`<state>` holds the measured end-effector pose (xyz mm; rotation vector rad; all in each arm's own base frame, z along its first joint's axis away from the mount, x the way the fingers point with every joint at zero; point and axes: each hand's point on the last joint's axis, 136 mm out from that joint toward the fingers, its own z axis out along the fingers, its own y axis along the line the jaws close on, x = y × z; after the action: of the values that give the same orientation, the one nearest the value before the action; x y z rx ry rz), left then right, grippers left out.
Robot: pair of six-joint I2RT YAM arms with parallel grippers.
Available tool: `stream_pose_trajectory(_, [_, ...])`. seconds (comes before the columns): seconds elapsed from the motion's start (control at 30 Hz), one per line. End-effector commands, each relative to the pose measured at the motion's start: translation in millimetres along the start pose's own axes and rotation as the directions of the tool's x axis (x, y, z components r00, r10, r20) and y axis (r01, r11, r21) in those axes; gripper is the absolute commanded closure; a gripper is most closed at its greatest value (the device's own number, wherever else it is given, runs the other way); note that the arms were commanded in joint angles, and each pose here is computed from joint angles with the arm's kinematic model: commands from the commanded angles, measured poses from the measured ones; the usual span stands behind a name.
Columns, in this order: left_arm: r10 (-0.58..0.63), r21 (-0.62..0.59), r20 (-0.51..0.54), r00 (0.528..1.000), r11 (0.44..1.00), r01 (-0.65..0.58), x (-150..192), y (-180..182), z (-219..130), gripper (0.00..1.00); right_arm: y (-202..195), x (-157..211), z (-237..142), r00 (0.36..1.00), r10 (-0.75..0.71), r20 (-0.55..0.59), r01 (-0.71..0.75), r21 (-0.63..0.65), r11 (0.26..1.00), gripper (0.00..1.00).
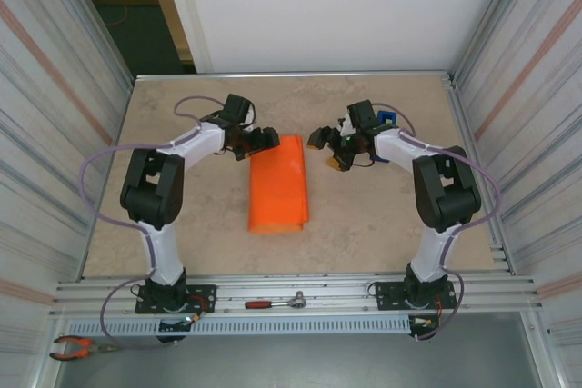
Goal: Wrap the gift box in paper
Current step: Rotate the gift box at the center of the table.
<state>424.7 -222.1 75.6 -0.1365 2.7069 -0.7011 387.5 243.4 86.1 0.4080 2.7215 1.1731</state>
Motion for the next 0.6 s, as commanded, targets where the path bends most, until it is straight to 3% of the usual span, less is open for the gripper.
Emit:
stream_pose_trajectory(0.0, [0.033,0.107,0.016,0.999,0.994,-0.035,-7.4,-40.4,-2.0,0.16,25.6,-2.0,12.8,1.0,-0.009,-0.025,0.007,-0.067,0.998,0.16])
stream_pose_trajectory(0.13, [0.023,0.122,0.036,0.999,0.992,-0.027,-6.2,-51.8,-1.2,0.16,41.3,-4.1,25.8,0.999,-0.025,-0.029,0.023,-0.081,0.996,0.17])
stream_pose_trajectory(0.37, [-0.011,0.128,0.055,0.998,0.992,0.003,-9.9,-38.5,-3.3,0.16,45.0,-9.3,49.2,0.999,-0.021,-0.042,0.019,-0.051,0.999,0.24])
stream_pose_trajectory(0.57, [-0.052,0.133,0.112,0.992,0.99,0.036,-25.0,-14.0,-32.1,0.16,49.9,-29.7,31.5,0.999,-0.042,0.013,0.042,-0.043,0.998,0.22])
